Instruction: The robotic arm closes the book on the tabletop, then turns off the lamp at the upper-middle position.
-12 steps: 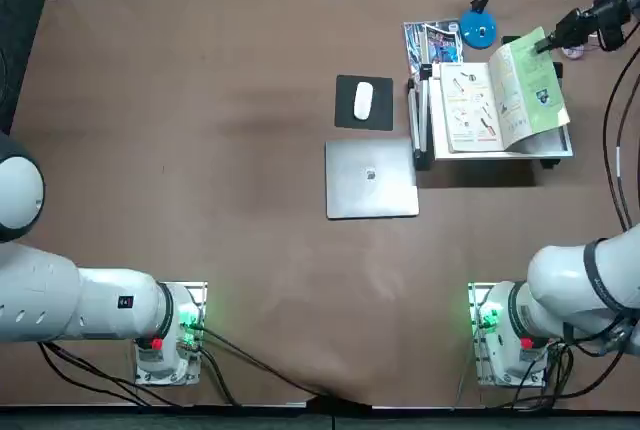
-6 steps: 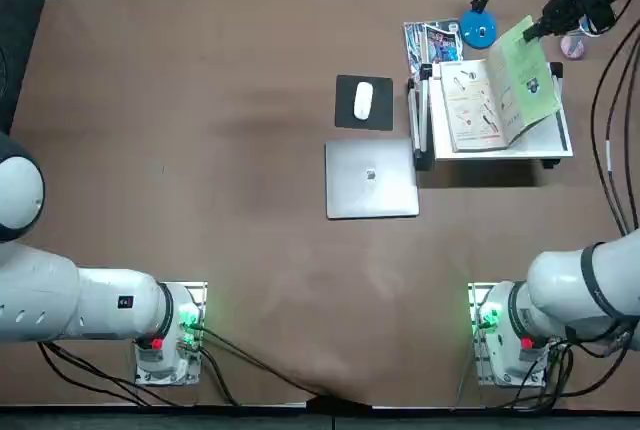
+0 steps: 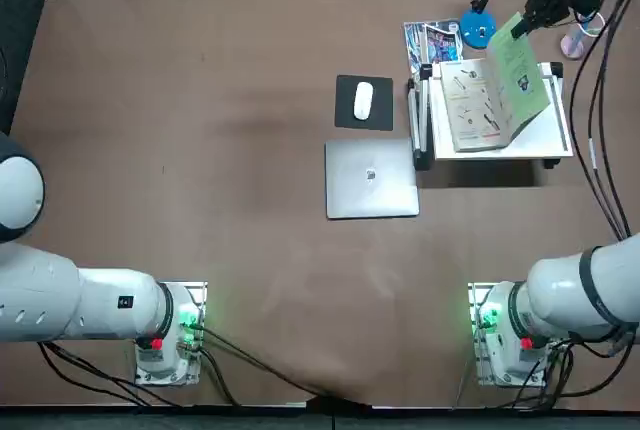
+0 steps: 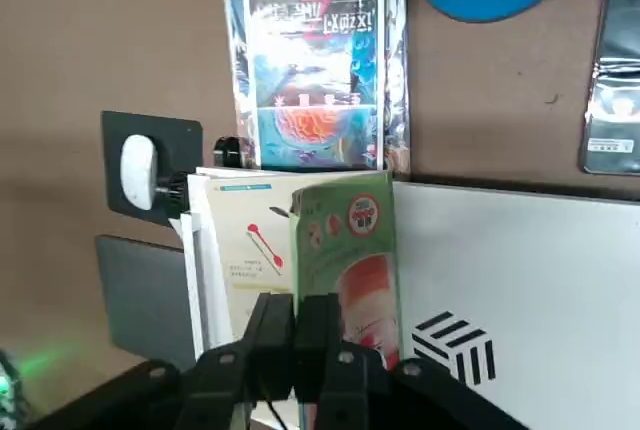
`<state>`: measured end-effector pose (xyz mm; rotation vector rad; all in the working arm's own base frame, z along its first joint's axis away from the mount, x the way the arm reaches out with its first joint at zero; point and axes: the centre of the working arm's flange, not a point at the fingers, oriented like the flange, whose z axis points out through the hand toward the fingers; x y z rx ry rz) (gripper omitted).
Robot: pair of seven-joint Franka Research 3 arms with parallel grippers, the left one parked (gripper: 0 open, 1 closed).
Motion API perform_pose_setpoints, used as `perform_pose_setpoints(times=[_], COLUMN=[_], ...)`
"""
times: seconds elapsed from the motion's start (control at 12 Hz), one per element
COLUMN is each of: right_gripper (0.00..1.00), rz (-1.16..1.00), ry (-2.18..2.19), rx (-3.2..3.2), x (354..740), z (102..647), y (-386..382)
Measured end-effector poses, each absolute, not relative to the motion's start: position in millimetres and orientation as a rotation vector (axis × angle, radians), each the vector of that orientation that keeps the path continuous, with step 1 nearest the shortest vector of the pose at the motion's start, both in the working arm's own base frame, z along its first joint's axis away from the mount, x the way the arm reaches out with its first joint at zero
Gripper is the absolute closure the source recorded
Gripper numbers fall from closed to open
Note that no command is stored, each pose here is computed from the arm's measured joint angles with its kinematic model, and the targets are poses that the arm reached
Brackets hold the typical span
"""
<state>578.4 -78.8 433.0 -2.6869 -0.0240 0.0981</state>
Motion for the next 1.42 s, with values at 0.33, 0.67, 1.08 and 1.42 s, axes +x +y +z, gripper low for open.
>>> perform_pose_setpoints(times=[0.33,0.67,1.08,1.42], right_gripper=[0.98,0.98,0.98,0.98], rz=[0.139,0.183,0.216,0.22], ry=[-0.006,-0.044,-0.128,-0.11], rx=[-2.745,-2.861,-3.023,-3.066], x=[582,583,581,581], z=[436,436,440,439], y=[-45,-17,25,34])
